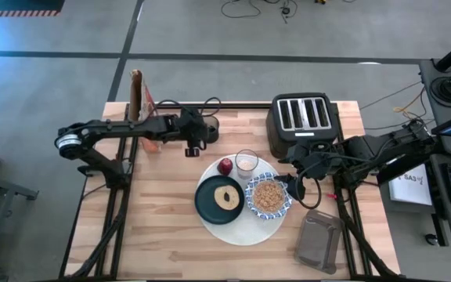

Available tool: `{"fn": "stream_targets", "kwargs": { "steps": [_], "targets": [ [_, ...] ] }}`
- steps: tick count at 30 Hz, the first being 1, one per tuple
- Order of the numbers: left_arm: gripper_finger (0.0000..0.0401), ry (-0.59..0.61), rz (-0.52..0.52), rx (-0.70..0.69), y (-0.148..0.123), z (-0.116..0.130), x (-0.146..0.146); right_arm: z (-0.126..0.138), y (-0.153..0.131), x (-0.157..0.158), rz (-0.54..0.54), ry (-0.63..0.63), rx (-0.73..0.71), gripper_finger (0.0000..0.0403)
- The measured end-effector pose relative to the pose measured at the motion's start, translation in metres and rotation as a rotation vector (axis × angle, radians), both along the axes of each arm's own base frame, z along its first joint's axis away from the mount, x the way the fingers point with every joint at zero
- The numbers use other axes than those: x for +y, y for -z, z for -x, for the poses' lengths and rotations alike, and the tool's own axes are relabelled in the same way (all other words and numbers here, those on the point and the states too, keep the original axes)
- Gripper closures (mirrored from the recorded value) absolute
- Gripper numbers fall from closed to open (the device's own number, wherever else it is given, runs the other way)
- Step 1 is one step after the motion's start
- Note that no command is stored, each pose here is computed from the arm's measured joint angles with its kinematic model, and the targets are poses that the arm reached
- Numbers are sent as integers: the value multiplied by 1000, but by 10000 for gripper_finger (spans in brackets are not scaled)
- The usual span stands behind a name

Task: Arrange a breakfast setting
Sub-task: Put the spoon to the right of the white patterned bowl

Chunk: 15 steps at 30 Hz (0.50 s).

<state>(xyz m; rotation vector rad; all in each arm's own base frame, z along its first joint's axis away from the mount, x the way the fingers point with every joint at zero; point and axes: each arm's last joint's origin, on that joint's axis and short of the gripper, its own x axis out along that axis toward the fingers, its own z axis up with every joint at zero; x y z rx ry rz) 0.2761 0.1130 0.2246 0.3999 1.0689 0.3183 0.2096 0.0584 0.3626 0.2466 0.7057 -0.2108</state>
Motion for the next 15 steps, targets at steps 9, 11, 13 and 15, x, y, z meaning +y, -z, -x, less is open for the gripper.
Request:
{"fn": "stream_targets", "kwargs": {
  "steps": [9,11,13,15],
  "targets": [
    [338,-31,3,-24,-1,1,6,0,0,0,1,0,0,138],
    [371,-29,8,-27,-1,1,6,0,0,0,0,0,0,138],
    [392,-35,11,-52,-3,0,8,0,0,0,0,0,0,138],
    [394,-36,19,-71,-3,-1,8,0,0,0,0,0,0,138]
  ]
}}
